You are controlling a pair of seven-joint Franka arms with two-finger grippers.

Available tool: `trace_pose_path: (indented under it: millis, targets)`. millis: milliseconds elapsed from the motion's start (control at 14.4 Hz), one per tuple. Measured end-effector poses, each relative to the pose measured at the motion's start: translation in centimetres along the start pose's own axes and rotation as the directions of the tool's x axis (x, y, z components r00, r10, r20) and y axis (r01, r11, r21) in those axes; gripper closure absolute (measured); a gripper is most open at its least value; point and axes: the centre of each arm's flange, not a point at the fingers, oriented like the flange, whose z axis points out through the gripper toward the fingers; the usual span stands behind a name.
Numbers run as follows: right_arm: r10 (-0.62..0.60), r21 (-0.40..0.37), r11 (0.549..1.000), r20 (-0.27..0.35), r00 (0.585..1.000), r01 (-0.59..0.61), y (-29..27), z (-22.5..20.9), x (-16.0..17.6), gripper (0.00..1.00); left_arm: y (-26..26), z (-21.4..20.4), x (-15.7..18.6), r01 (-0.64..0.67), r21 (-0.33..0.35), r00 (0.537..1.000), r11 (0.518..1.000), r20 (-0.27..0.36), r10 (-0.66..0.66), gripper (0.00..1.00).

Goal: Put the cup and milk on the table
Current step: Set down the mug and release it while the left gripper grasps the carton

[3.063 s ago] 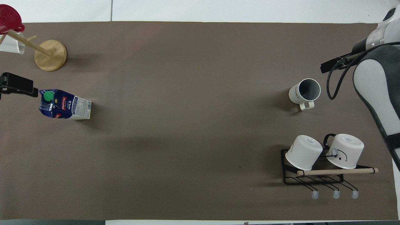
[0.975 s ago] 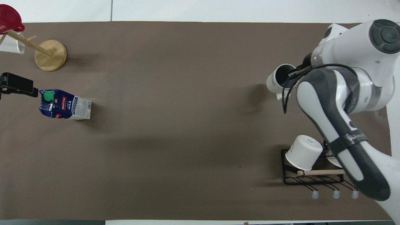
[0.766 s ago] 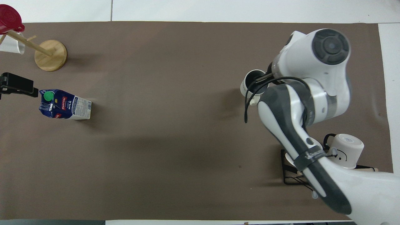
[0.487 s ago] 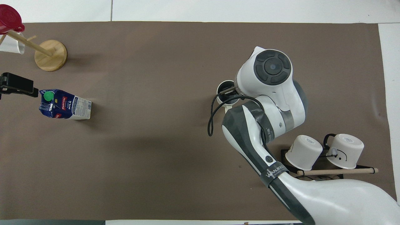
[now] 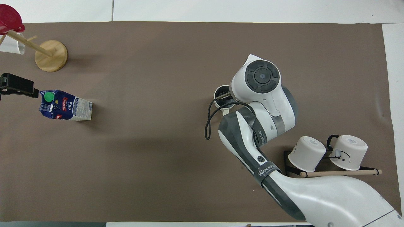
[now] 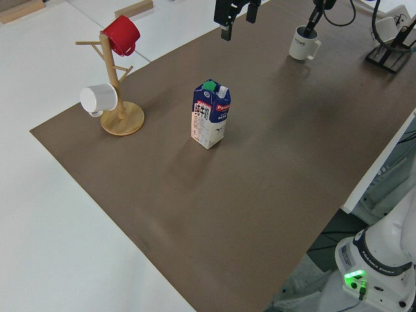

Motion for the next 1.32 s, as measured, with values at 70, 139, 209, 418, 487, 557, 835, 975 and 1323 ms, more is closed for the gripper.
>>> trace_pose_path:
  millis: [70, 139, 209, 418, 487, 557, 835, 975, 1323]
  targets:
    - [-0.021, 0.001, 1.000, -0.004, 1.000, 0.021, 0.0, 0.3, -0.1, 0.96, 0.0, 0.0, 0.0, 0.000, 0.000, 1.000, 1.000, 0.000, 0.000, 0.00]
    - [-0.039, 0.001, 0.999, -0.007, 0.999, 0.039, 0.0, 0.5, -0.2, 0.96, 0.0, 0.0, 0.0, 0.000, 0.000, 1.000, 1.000, 0.000, 0.000, 0.00]
    - [-0.049, 0.001, 0.999, -0.010, 0.999, 0.049, 0.0, 0.6, -0.2, 0.96, 0.0, 0.0, 0.0, 0.000, 0.000, 1.000, 1.000, 0.001, 0.000, 0.00]
    - [-0.065, 0.002, 0.998, -0.009, 0.998, 0.065, 0.0, 1.0, -0.6, 0.96, 0.0, 0.2, -0.1, 0.000, 0.000, 1.000, 1.000, 0.007, 0.000, 0.00]
    - [-0.066, 0.002, 0.998, -0.009, 0.998, 0.066, 0.0, 1.1, -0.6, 0.88, 0.0, 0.5, 0.0, 0.001, 0.000, 1.000, 1.000, -0.001, -0.001, 0.00]
    - [-0.066, 0.002, 0.998, -0.009, 0.998, 0.066, 0.0, 1.1, -0.7, 0.79, -0.1, 1.0, 0.0, 0.002, 0.000, 1.000, 1.000, -0.013, -0.002, 0.00]
    - [-0.028, 0.003, 1.000, -0.023, 0.999, 0.028, 0.2, 0.2, -0.5, 0.36, -0.7, 4.7, 0.4, 0.014, 0.000, 0.999, 1.000, -0.036, -0.014, 0.00]
    - [0.055, 0.005, 0.998, -0.050, 0.997, -0.055, 1.5, -2.0, 0.0, 0.14, -1.2, 7.0, 0.8, 0.022, 0.000, 0.999, 1.000, -0.046, -0.022, 0.00]
    - [0.275, -0.022, 0.961, -0.003, 0.962, -0.275, 12.2, -11.7, 0.7, 0.00, -2.7, 12.5, 0.9, 0.041, 0.000, 0.998, 0.999, -0.051, -0.041, 0.00]
